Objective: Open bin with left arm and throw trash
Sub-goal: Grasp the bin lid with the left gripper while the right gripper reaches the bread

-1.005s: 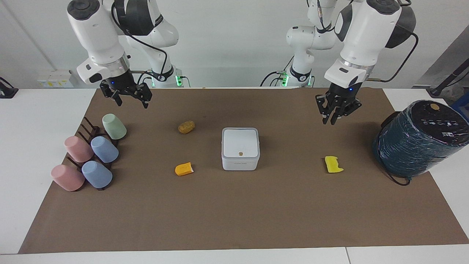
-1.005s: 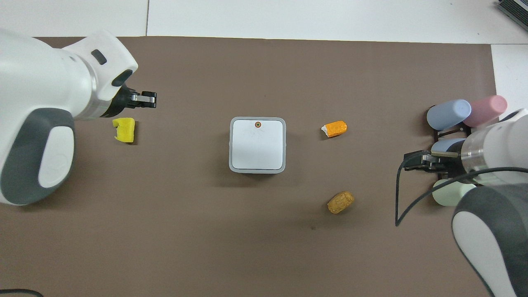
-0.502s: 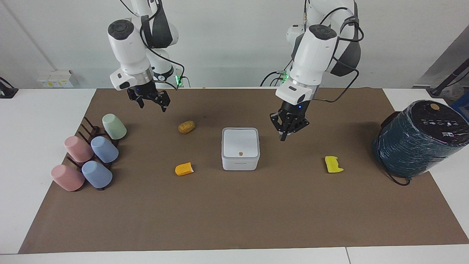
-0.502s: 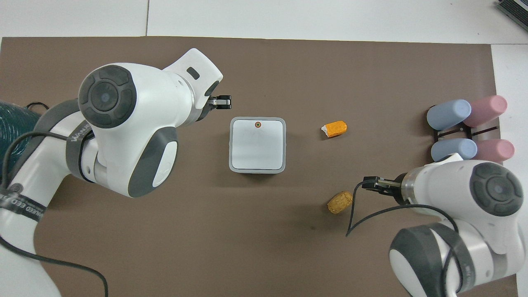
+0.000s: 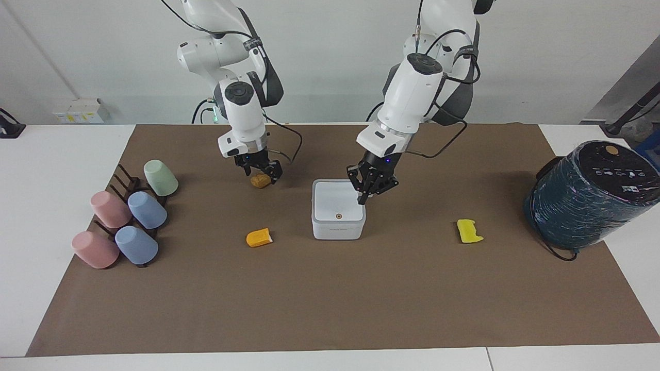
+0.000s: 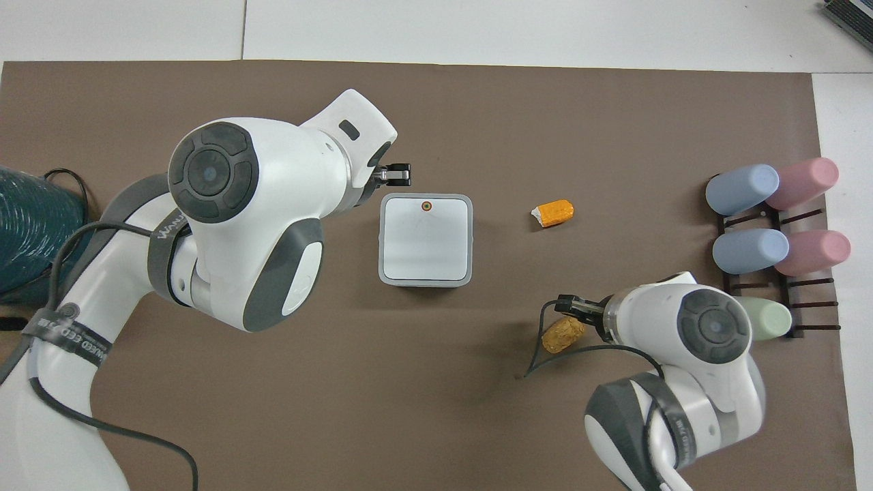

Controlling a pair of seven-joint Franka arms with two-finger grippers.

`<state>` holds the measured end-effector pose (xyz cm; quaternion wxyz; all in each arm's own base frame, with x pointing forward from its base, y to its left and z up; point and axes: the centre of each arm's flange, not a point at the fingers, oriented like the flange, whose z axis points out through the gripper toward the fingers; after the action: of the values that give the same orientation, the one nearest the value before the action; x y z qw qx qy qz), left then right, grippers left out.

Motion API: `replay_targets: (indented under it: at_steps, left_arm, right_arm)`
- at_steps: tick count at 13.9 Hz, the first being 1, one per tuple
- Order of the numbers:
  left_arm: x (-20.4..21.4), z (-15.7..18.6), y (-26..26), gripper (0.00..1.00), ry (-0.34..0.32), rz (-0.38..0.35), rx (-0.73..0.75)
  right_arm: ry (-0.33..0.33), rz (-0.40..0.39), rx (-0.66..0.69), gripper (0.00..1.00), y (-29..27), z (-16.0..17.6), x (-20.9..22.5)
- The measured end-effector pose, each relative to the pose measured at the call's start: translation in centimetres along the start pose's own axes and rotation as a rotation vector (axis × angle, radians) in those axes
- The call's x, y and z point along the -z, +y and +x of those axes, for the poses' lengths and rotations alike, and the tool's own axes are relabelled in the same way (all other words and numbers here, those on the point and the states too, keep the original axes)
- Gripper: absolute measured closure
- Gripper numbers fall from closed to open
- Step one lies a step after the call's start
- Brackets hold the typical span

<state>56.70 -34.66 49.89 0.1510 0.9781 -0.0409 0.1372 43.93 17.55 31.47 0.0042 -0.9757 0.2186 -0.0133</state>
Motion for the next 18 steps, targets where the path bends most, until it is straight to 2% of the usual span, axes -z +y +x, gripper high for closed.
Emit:
replay_targets:
  at_steps: [8, 10, 12, 13, 18]
  left_arm:
    - [-7.7, -0.5, 0.8, 0.99, 0.004, -0.017, 0.003]
    - [-8.8, -0.4, 0.5, 0.99, 0.01, -0.017, 0.007]
    - [-9.4, -0.5, 0.5, 0.99, 0.007, -0.016, 0.007]
    - [-9.6, -0.8, 0.9, 0.99, 0.004, -0.017, 0.003]
    - [-10.0, -1.7, 2.2, 0.99, -0.009, -0.022, -0.013]
  right_arm:
    - [-0.033, -0.038, -0.096, 0.01, 1.3, -0.5, -2.2]
    - [-0.033, -0.038, -0.102, 0.2, 1.3, -0.5, -2.2]
    - [-0.032, -0.038, -0.104, 0.48, 1.3, -0.4, -2.2]
    - [-0.031, -0.036, -0.104, 0.57, 1.3, -0.4, -2.1]
    - [0.004, 0.004, -0.108, 0.59, -0.4, 1.4, 0.8]
